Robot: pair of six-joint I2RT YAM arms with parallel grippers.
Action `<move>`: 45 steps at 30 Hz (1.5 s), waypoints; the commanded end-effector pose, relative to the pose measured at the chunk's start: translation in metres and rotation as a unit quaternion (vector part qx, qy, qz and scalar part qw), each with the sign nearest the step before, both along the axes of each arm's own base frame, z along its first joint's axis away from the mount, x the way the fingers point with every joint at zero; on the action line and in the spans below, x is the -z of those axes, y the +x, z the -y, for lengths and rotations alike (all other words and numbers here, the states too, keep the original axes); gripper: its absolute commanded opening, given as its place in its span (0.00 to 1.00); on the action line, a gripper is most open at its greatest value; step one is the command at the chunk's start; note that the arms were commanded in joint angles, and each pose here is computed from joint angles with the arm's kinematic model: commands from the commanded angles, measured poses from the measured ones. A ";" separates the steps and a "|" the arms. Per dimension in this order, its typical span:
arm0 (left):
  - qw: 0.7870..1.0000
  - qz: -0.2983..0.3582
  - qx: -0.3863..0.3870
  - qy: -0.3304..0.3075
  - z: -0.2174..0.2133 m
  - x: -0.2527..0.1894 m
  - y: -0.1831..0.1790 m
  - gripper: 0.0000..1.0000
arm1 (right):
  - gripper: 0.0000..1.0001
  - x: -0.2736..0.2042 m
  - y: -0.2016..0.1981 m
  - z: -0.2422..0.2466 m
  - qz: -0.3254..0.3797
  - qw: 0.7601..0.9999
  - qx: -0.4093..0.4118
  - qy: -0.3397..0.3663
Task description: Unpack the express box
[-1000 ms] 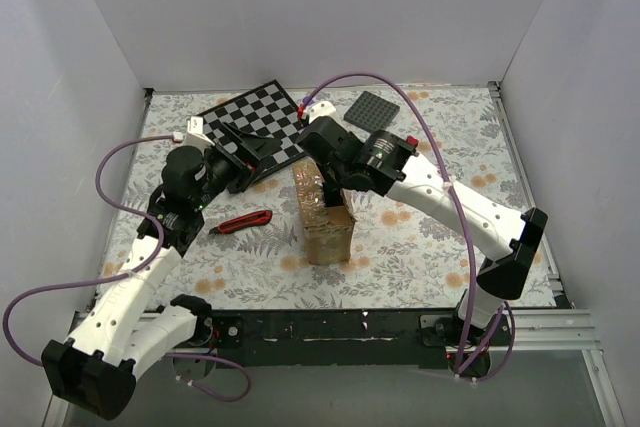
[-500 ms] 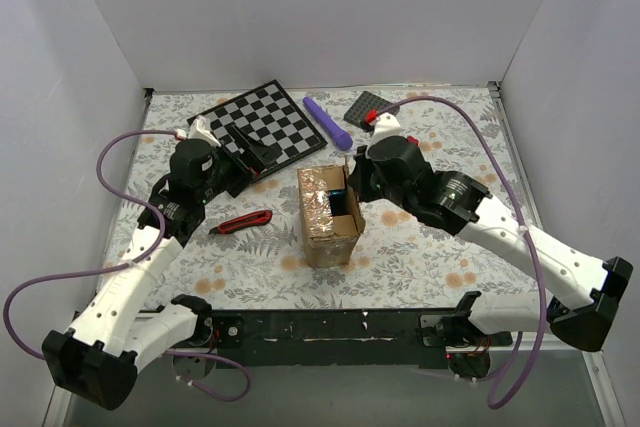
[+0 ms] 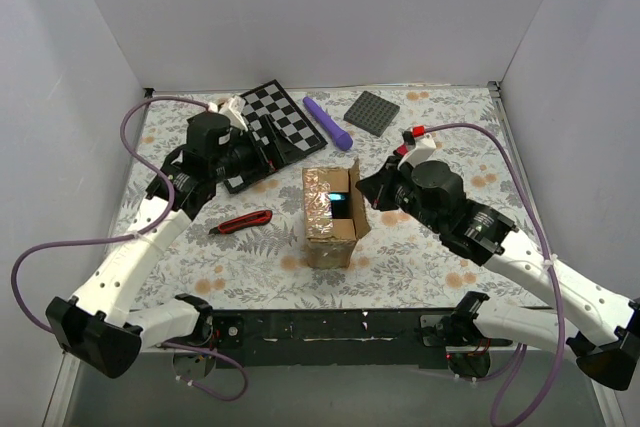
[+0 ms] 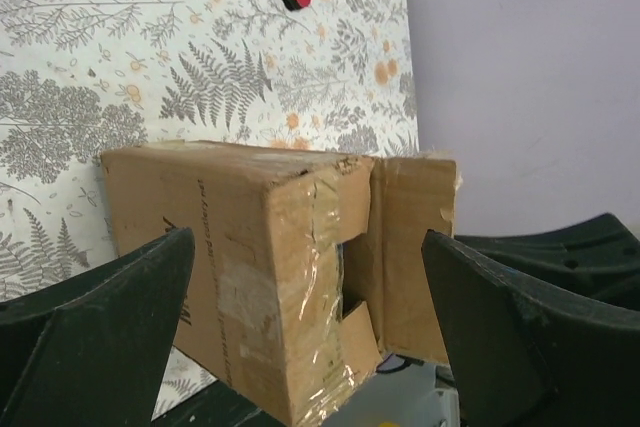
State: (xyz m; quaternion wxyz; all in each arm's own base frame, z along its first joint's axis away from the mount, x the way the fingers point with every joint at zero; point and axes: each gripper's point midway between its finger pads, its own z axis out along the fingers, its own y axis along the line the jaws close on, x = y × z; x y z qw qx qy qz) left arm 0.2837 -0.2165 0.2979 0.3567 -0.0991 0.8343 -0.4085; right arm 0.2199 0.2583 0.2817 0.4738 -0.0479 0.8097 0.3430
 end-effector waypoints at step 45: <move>0.912 0.030 -0.052 0.406 0.032 0.037 -0.041 0.29 | 0.01 -0.024 0.021 0.015 0.044 0.997 0.060 0.003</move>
